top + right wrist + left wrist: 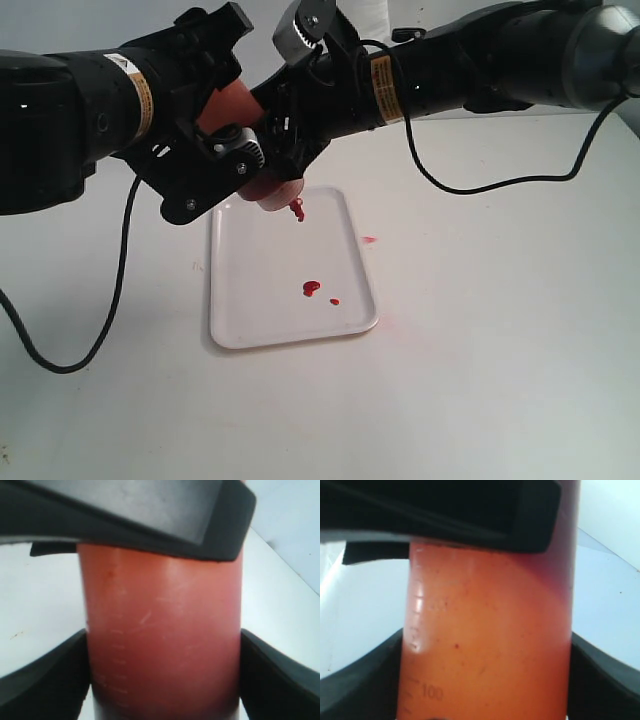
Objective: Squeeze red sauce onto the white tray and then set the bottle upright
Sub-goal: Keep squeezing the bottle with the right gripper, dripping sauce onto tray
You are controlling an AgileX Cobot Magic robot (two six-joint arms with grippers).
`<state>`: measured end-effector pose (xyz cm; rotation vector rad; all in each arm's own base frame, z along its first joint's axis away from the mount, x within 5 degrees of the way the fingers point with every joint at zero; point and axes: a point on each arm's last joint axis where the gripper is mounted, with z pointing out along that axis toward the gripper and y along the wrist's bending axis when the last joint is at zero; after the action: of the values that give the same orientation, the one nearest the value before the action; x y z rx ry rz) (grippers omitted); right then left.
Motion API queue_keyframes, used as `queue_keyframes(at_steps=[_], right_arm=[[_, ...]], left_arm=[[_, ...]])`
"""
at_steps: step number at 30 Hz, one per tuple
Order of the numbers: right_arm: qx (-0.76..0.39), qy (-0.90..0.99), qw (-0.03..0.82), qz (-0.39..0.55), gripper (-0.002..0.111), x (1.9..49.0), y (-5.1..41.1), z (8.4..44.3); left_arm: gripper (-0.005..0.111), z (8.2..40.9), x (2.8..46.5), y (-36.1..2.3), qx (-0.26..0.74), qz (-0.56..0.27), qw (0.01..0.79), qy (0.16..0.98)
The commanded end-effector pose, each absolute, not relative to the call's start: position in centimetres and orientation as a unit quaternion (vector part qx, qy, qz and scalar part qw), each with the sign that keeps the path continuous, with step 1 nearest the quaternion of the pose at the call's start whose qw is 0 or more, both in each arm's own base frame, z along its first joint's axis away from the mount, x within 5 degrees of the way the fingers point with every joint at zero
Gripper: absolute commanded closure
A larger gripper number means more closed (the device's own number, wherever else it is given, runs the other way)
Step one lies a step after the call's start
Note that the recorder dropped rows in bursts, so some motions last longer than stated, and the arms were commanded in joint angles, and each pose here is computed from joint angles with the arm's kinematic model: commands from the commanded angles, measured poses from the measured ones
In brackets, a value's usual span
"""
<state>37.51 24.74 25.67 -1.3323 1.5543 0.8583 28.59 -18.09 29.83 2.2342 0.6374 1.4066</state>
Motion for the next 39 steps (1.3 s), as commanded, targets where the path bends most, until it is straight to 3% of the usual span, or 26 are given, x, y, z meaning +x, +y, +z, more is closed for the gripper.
queue_keyframes(at_steps=[1, 3, 6, 22, 24, 26, 28, 29, 30, 39], right_arm=[[-0.533, 0.631, 0.452, 0.336, 0.061, 37.7, 24.6, 25.9], [-0.533, 0.631, 0.452, 0.336, 0.038, 37.7, 24.6, 25.9], [-0.533, 0.631, 0.452, 0.336, 0.024, 37.7, 24.6, 25.9], [-0.511, 0.664, 0.433, 0.333, 0.029, 37.5, 24.2, 24.3], [-0.513, 0.668, 0.434, 0.321, 0.032, 37.5, 24.0, 23.7], [-0.526, 0.659, 0.438, 0.311, 0.046, 37.5, 24.0, 23.5], [-0.529, 0.656, 0.440, 0.309, 0.071, 37.5, 24.0, 23.5], [-0.534, 0.652, 0.443, 0.305, 0.099, 37.5, 24.0, 23.7], [-0.539, 0.648, 0.445, 0.303, 0.108, 37.4, 24.0, 23.7], [-0.540, 0.647, 0.445, 0.303, 0.107, 37.4, 24.0, 23.7]], left_arm=[[0.107, 30.5, 28.6, -18.0, 0.795, 0.518, 0.215, 0.231], [0.107, 30.5, 28.6, -18.0, 0.795, 0.518, 0.215, 0.231], [0.107, 30.5, 28.6, -18.0, 0.795, 0.518, 0.215, 0.231], [0.107, 30.7, 28.7, -18.0, 0.793, 0.528, 0.211, 0.218], [0.107, 30.7, 28.7, -18.0, 0.793, 0.528, 0.211, 0.218], [0.107, 30.7, 28.7, -18.0, 0.793, 0.528, 0.211, 0.218], [0.107, 30.7, 28.7, -18.0, 0.793, 0.528, 0.211, 0.218], [0.107, 30.7, 28.7, -18.0, 0.793, 0.528, 0.211, 0.219], [0.107, 30.7, 28.7, -18.0, 0.793, 0.527, 0.212, 0.220], [0.107, 30.7, 28.7, -18.0, 0.793, 0.527, 0.212, 0.220]])
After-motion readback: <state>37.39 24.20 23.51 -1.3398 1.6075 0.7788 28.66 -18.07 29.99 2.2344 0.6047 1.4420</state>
